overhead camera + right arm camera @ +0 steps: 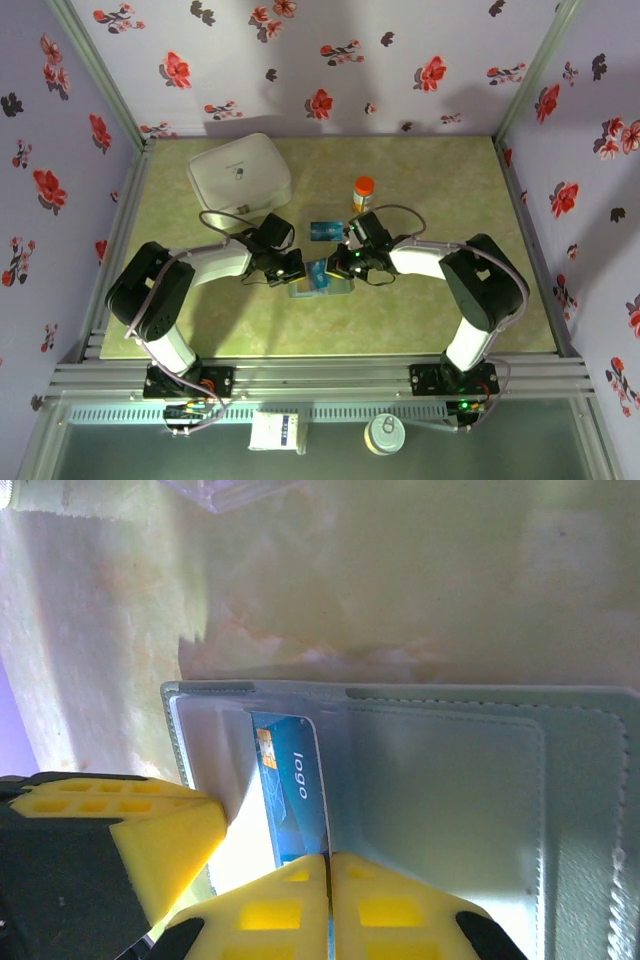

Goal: Take the credit cards out of the card holder

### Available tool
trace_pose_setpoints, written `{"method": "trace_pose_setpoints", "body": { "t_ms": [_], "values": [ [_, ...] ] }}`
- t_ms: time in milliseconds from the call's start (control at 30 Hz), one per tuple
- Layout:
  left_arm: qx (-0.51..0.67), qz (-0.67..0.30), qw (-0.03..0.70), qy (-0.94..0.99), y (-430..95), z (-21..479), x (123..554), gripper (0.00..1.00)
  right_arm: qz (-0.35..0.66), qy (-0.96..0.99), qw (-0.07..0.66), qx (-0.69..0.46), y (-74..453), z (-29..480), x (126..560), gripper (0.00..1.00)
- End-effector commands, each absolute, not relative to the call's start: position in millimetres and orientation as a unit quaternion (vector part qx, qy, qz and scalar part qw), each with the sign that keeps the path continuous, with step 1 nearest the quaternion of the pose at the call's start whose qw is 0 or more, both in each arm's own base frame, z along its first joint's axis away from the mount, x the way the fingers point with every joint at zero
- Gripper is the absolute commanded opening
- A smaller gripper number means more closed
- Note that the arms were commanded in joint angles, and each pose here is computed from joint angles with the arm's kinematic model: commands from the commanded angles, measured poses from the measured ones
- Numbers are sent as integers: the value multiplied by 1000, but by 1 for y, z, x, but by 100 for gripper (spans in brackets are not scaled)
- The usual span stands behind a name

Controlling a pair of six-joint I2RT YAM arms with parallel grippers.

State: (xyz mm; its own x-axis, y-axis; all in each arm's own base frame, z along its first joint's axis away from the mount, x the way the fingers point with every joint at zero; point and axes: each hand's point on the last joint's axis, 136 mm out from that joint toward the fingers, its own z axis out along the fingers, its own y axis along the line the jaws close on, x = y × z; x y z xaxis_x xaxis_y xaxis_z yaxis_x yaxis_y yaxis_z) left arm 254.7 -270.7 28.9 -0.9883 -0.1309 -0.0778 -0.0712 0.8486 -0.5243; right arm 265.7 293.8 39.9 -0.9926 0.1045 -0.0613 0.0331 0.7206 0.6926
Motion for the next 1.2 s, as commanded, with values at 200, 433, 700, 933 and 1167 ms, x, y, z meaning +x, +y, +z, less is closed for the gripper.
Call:
{"method": "trace_pose_setpoints", "body": {
  "t_ms": [200,433,700,933,1167],
  "values": [
    [-49,-241,36,969,-260,12,245,0,314,946,76,32,271,46,268,9],
    [-49,-245,37,968,-260,14,247,0,295,953,72,4,278,47,264,10],
    [-50,-248,36,967,-260,14,249,0,266,960,81,-10,274,50,264,10],
    [-49,-247,35,967,-260,14,248,0,254,964,83,-14,272,50,264,10],
    [-45,-250,33,967,-261,16,249,0,258,963,76,-19,276,50,260,11]
  ]
}}
